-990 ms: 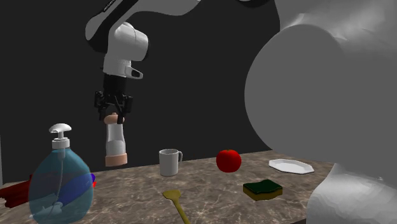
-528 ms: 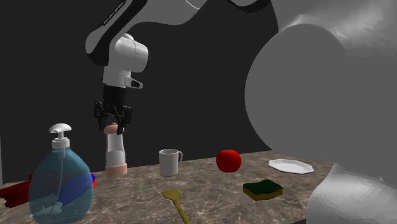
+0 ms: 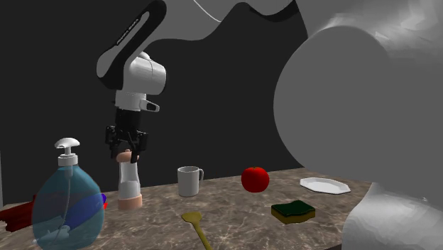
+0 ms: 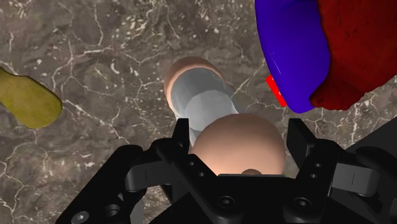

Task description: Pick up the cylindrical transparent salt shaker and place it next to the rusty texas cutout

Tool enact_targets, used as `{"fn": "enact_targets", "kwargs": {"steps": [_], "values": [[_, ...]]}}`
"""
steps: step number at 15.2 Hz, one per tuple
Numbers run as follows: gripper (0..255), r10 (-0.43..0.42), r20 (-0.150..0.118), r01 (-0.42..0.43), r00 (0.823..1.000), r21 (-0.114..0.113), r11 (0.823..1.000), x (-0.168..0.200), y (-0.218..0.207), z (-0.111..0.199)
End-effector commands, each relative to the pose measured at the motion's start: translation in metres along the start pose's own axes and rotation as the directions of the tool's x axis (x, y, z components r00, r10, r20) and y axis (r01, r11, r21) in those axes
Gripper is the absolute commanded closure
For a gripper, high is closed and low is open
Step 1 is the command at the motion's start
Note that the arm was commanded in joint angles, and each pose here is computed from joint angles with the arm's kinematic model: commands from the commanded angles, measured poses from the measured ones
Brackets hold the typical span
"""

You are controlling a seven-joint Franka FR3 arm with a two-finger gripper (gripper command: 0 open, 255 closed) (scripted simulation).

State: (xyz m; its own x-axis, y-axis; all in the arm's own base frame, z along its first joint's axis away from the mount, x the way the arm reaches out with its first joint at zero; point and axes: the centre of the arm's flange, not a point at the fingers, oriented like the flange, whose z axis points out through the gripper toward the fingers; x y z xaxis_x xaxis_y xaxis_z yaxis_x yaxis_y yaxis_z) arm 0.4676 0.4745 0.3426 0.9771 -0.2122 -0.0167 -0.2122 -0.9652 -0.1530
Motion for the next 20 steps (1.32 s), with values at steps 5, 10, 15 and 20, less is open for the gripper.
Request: {"fn": "enact_targets", "kwargs": {"steps": [5,10,15,20], "values": [[255,0.0,-0.001,0.0,1.0,0.001,1.0,0.001,0.0,0.003],[0,0.0,-0.001,0.0,1.0,0.001,1.0,0.001,0.0,0.003],[0,0.0,-0.001,0.0,1.0,0.001,1.0,0.001,0.0,-0.01],[0,0.0,-0.001,0.0,1.0,0.001,1.0,0.001,0.001,-0.047]]}}
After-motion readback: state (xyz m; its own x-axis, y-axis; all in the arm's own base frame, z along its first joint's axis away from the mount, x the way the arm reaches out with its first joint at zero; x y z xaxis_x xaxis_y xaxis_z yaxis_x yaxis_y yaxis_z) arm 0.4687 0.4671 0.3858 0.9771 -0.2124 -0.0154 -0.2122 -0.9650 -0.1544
